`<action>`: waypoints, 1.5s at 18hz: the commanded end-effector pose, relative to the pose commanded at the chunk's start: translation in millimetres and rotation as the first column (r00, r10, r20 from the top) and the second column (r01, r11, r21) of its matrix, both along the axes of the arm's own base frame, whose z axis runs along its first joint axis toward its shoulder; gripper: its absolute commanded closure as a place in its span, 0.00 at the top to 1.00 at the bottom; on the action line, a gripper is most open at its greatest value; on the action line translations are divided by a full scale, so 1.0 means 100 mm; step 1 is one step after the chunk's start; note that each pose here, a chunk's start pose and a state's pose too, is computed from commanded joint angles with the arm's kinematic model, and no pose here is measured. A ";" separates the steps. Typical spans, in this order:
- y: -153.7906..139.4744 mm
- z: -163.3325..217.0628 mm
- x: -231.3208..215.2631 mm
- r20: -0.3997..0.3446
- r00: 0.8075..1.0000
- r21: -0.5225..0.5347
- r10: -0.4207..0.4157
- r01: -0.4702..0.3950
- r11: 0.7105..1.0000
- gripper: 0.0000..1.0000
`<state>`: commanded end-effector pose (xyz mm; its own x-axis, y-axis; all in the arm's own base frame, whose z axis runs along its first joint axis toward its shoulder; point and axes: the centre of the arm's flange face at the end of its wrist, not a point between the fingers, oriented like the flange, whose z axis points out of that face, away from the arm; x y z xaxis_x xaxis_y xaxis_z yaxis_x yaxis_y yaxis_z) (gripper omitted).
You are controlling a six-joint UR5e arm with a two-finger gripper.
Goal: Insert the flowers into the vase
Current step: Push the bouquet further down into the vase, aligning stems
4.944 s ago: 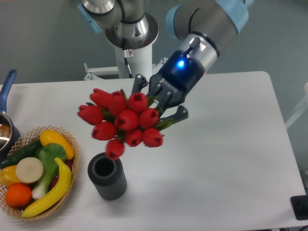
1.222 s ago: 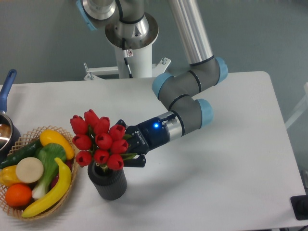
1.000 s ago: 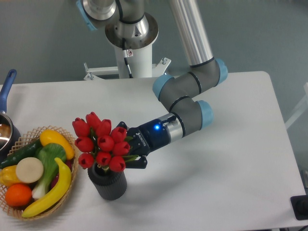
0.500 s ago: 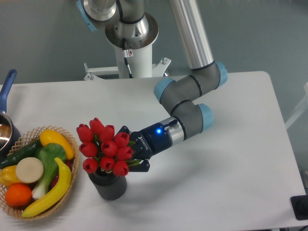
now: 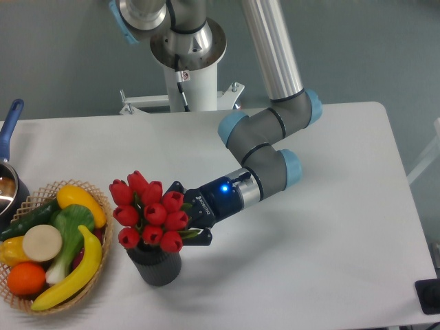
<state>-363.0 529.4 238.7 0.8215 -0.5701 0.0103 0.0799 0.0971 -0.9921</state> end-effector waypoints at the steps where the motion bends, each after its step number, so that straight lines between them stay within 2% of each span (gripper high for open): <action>1: 0.00 0.00 0.00 -0.001 1.000 -0.001 0.000 0.000 1.000 0.35; 10: 0.02 -0.04 0.01 0.001 1.000 -0.006 -0.003 0.003 1.000 0.38; 15: 0.01 -0.05 0.01 0.002 1.000 -0.007 -0.003 0.003 1.000 0.46; 18: 0.01 -0.04 0.00 0.001 1.000 -0.006 -0.001 0.001 1.000 0.57; 26: 0.01 -0.05 0.00 0.002 1.000 -0.007 -0.001 0.001 1.000 0.61; 27: 0.01 -0.04 0.00 0.001 1.000 -0.006 -0.001 0.001 1.000 0.67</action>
